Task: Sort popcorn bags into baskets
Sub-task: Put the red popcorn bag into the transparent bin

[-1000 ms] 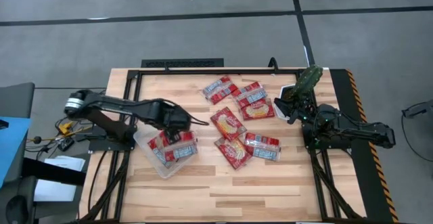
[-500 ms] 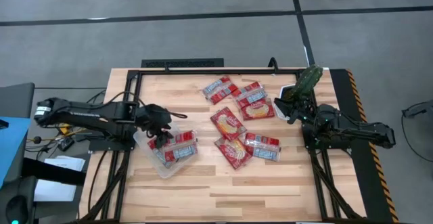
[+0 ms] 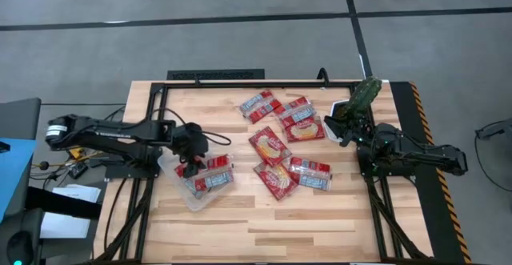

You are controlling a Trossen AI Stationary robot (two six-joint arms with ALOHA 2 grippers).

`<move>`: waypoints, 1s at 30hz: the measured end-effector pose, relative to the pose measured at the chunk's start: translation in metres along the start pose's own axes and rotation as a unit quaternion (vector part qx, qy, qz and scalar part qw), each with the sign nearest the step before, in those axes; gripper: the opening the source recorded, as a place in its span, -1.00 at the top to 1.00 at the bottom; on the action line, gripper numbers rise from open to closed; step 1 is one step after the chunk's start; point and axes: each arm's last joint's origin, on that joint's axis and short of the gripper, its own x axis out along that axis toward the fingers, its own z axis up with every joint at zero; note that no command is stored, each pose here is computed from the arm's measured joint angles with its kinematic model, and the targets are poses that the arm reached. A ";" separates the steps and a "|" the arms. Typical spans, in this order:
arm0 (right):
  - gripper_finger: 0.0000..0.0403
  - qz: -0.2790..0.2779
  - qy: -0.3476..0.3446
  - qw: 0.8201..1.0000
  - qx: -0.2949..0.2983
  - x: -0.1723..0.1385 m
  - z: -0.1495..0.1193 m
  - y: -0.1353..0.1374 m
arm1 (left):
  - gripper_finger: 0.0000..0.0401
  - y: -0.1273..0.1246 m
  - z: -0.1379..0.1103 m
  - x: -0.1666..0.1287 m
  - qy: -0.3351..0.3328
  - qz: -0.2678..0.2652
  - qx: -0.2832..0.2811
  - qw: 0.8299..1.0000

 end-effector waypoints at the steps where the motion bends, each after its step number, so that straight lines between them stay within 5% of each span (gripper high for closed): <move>1: 0.31 0.000 0.000 1.000 0.000 0.000 0.000 0.000 | -0.11 0.001 0.000 0.002 0.003 0.001 0.001 1.000; 13: 0.29 0.000 0.000 1.000 0.000 0.000 0.000 0.000 | -0.06 0.010 0.001 0.025 0.049 -0.063 0.021 0.997; 17: 0.30 0.000 -0.001 1.000 0.000 0.000 0.000 0.000 | 0.23 0.011 0.002 0.029 0.055 -0.070 0.020 0.996; 23: 0.35 0.000 -0.001 1.000 0.000 0.000 0.000 0.000 | 0.91 0.010 0.003 0.030 0.060 -0.080 -0.014 0.995; 30: 0.39 0.000 -0.001 1.000 0.000 0.000 0.000 0.000 | 0.97 0.002 0.013 0.020 0.093 -0.114 -0.127 0.981</move>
